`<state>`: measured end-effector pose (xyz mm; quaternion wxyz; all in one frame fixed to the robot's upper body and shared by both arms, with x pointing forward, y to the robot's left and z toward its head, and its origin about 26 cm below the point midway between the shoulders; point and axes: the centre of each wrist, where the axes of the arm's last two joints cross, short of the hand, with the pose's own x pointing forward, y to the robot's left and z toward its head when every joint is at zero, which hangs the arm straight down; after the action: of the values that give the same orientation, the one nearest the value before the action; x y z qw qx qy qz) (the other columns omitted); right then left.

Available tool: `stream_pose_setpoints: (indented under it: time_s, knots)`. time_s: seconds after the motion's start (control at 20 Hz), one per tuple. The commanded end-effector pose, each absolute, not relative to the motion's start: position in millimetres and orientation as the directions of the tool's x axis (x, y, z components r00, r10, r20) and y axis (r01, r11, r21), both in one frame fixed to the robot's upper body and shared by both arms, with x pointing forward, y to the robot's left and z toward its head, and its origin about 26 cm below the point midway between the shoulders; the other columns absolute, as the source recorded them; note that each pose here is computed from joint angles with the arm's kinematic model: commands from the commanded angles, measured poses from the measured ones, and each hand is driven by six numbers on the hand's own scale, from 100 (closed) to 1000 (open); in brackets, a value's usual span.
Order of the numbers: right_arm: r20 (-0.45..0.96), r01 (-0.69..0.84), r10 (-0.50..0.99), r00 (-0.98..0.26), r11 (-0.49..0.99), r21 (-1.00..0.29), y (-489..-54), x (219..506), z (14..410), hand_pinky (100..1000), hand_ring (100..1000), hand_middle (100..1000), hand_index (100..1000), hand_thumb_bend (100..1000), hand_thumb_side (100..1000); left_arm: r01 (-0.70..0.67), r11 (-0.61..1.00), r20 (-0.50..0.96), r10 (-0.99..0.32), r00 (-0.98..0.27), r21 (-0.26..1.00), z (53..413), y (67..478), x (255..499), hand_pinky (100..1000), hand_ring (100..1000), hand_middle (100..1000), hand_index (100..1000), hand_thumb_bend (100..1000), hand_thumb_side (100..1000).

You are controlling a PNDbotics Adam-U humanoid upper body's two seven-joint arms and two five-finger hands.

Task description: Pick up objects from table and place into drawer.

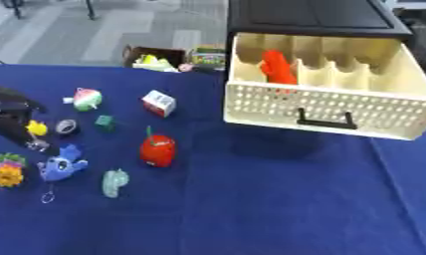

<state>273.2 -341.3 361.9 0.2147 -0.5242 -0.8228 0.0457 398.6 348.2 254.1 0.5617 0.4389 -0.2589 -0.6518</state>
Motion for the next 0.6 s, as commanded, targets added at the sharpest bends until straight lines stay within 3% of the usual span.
stream_pose_setpoints:
  time_s: [0.05,0.6]
  knots:
    - [0.29,0.853,0.886,-0.363,0.441,-0.279,-342.0,268.1,369.6,239,408,339,787,189,999,0.499,-0.212,-0.27,-0.962,0.046,0.84,259.9,352.3,397.7,700,781,693,1000,697,780]
    - [0.3,0.852,0.88,-0.369,0.449,-0.27,-340.0,268.9,370.0,238,406,338,784,185,998,0.504,-0.224,-0.287,-0.957,0.049,0.834,232.0,346.1,408.4,656,742,642,968,730,784]
